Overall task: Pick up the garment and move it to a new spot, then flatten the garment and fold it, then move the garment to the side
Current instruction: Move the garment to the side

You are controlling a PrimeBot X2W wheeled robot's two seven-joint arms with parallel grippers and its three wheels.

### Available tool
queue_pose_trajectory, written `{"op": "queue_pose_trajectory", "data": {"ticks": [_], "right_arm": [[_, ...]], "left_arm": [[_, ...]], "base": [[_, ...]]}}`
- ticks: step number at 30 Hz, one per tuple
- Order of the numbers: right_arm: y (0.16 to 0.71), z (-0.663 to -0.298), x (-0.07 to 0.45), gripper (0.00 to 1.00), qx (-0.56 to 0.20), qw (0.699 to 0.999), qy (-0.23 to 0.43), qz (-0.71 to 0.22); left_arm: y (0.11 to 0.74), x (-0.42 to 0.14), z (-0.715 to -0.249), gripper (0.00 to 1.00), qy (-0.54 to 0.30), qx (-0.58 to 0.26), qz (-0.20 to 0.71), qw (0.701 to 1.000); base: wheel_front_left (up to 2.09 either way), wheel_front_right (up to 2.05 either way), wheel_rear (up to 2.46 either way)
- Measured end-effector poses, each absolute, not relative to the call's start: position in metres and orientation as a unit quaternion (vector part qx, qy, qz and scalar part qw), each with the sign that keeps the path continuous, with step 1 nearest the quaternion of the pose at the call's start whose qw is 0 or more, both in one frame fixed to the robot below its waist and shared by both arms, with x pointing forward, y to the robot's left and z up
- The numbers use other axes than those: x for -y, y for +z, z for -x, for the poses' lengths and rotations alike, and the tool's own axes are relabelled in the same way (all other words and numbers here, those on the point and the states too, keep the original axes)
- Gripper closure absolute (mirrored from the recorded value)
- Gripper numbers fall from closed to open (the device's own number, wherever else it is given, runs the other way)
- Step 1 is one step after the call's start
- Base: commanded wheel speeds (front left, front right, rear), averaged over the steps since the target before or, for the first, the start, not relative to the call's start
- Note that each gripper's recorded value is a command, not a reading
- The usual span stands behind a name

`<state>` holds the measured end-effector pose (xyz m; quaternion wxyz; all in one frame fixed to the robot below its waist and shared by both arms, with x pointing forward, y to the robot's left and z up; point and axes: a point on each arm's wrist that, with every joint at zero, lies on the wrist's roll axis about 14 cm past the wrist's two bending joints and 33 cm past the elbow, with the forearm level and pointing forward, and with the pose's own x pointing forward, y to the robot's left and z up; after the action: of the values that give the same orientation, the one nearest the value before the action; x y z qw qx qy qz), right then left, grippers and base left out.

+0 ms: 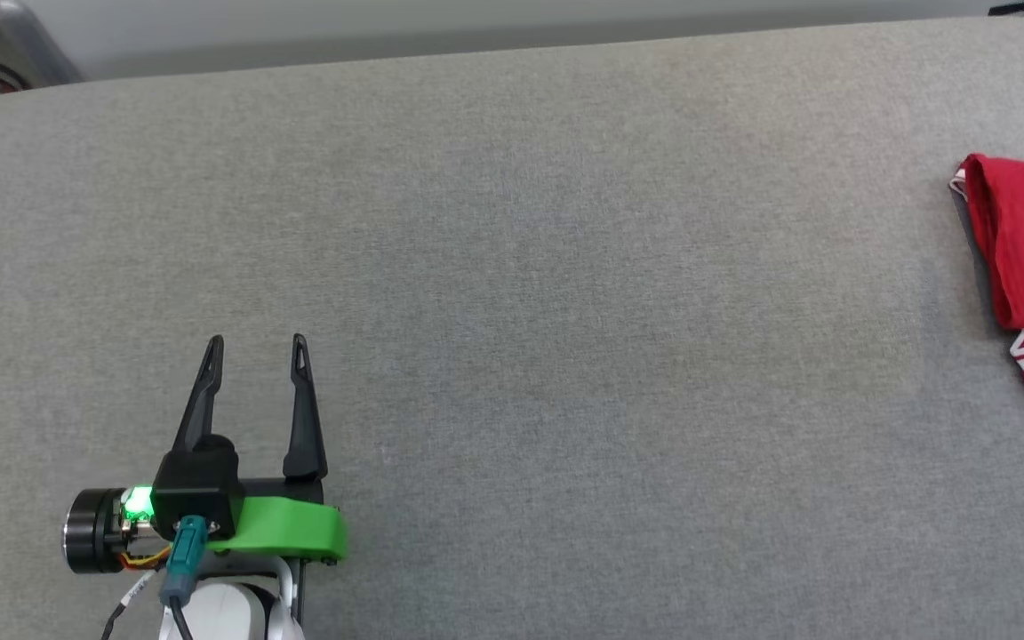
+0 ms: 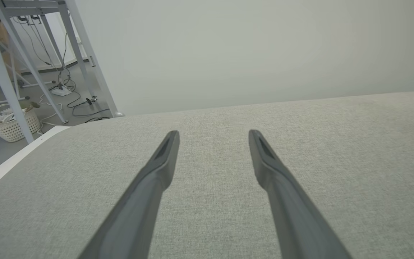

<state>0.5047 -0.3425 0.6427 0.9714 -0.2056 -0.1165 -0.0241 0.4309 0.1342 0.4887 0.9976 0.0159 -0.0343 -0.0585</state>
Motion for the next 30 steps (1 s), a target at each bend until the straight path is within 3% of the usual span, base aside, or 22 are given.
{"op": "queue_pose_trajectory", "data": {"ticks": [6,15,30], "right_arm": [[0.657,-0.481,0.252,0.00,0.212,0.966,0.039,0.144],[0.603,-0.443,0.172,0.00,0.176,0.978,0.102,0.039],[0.532,-0.376,0.167,0.00,0.079,0.994,0.068,-0.024]], "left_arm": [[0.501,-0.154,-0.414,0.00,-0.029,0.043,-0.018,0.998],[0.511,-0.176,-0.392,0.00,0.003,0.050,-0.020,0.999],[0.507,-0.178,-0.369,0.00,0.001,0.040,-0.001,0.999]], "base": [[0.00,0.00,0.00],[0.00,0.00,0.00],[0.00,0.00,0.00]]}}
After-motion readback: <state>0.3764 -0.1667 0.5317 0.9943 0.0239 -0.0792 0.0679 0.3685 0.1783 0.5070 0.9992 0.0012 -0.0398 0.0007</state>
